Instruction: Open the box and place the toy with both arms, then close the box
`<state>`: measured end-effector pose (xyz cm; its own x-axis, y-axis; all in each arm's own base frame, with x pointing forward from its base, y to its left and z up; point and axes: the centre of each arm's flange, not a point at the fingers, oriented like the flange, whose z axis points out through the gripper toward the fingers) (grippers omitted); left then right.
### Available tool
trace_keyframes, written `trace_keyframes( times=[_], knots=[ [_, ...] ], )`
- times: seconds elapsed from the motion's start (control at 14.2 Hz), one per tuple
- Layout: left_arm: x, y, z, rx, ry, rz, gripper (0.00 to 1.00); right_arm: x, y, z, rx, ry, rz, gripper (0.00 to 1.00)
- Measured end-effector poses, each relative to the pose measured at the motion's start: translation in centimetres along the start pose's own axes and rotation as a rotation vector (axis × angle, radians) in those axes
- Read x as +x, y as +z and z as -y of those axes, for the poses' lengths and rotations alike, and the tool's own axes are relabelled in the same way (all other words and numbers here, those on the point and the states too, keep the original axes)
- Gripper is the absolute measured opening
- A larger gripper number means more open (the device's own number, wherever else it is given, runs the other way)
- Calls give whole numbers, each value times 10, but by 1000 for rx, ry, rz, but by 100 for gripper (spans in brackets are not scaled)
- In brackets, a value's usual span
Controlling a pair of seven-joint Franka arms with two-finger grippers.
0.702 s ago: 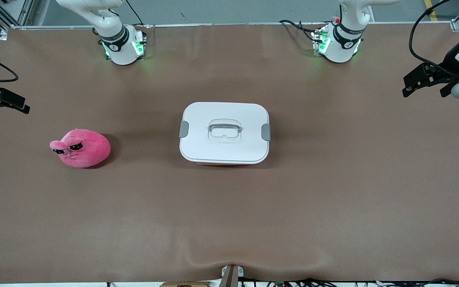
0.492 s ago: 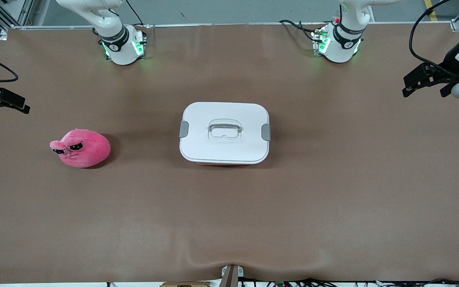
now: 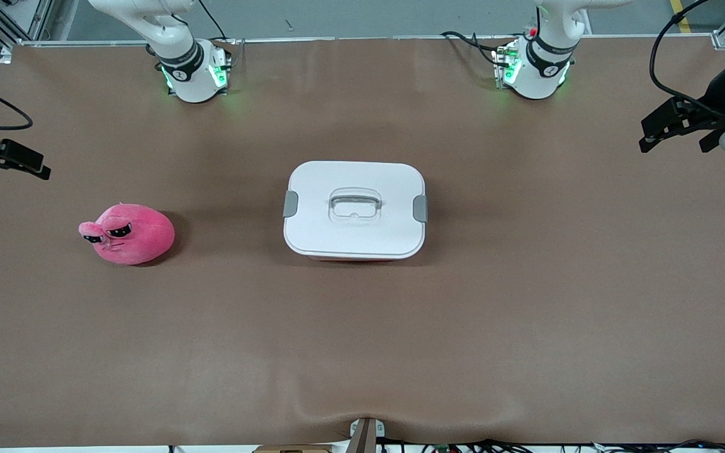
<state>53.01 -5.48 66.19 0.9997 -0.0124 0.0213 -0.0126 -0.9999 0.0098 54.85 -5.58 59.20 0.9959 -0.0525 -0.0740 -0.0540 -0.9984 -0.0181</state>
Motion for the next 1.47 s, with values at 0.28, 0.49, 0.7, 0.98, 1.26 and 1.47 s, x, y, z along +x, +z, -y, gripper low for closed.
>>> trace_keyframes(
  times=[0.28, 0.49, 0.7, 0.98, 1.26, 1.47],
  knots=[
    [0, 11, 6, 3, -11, 57, 100, 13, 36, 10, -3, -15, -7, 100],
    [3, 18, 7, 3, -12, 72, 100, 23, 80, 15, -6, -23, -16, 100],
    [6, 28, 5, 27, -15, 105, 100, 31, 112, 19, -10, -31, -8, 100],
    [9, 46, -28, 44, -159, 140, 100, 46, 157, 12, -16, -87, 38, 100],
    [10, 72, -81, 62, -315, 179, 100, 36, 224, -2, -29, -126, 33, 100],
    [5, 93, -121, 70, -495, 173, 100, 30, 236, 0, -28, -138, 48, 100]
  ],
)
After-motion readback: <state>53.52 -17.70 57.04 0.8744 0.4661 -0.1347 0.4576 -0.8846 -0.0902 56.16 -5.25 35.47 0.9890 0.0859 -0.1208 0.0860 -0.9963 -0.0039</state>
